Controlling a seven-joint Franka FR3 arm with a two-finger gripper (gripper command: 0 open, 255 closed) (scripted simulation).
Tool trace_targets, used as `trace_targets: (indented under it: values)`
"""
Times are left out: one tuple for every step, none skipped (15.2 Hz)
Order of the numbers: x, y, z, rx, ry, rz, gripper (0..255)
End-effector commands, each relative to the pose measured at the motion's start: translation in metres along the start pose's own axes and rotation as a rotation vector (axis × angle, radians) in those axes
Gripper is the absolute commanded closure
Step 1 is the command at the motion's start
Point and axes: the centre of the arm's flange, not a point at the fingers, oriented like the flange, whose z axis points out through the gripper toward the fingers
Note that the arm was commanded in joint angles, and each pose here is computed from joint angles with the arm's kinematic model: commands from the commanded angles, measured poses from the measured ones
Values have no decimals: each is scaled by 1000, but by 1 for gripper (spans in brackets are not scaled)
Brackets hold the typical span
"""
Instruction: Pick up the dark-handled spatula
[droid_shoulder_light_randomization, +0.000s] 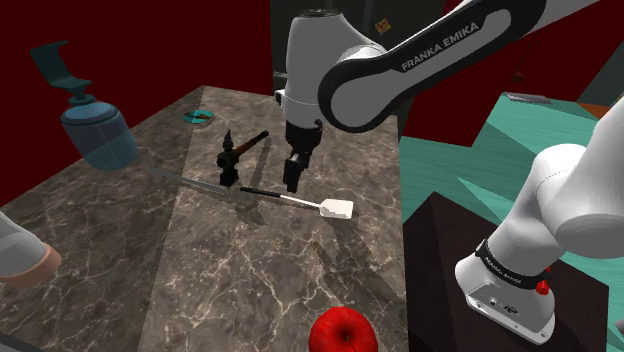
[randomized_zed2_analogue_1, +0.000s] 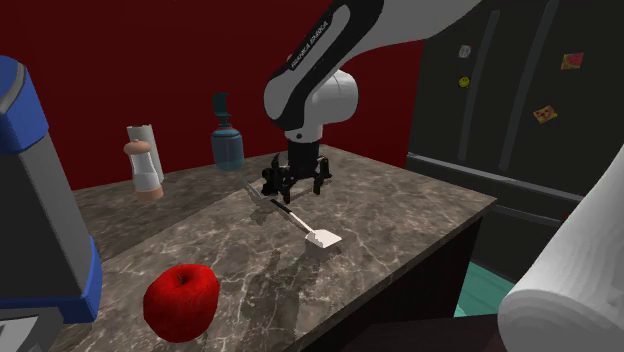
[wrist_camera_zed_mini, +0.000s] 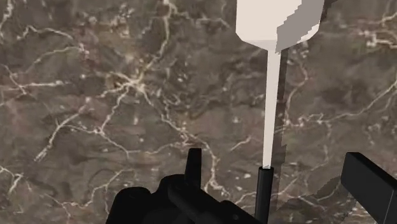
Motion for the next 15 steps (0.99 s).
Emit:
trace_targets:
  values:
    - [7, -12, 10, 8, -5, -24, 0]
    - [6, -12, 16, 8, -5, -24, 0]
    - [6, -12, 21, 8, -5, -24, 0]
    - [5, -12, 26, 8, -5, -24, 0]
    - [5, -12, 31, 8, -5, -24, 0]
    - [5, -12, 37, 8, -5, -24, 0]
    - [4, -12, 42, 8, -5, -24, 0]
    - [4, -12, 50, 8, -5, -24, 0]
    - [4, -12, 50, 8, -5, -24, 0]
    - [4, -12, 50, 8, -5, -24, 0]
    - [4, -12, 51, 8, -5, -24, 255]
    - [4, -12, 51, 8, -5, -24, 255]
    - [4, -12, 51, 8, -5, -24, 255]
    - [4, -12, 51, 8, -5, -24, 255]
    - [4, -12, 51, 8, -5, -24, 255]
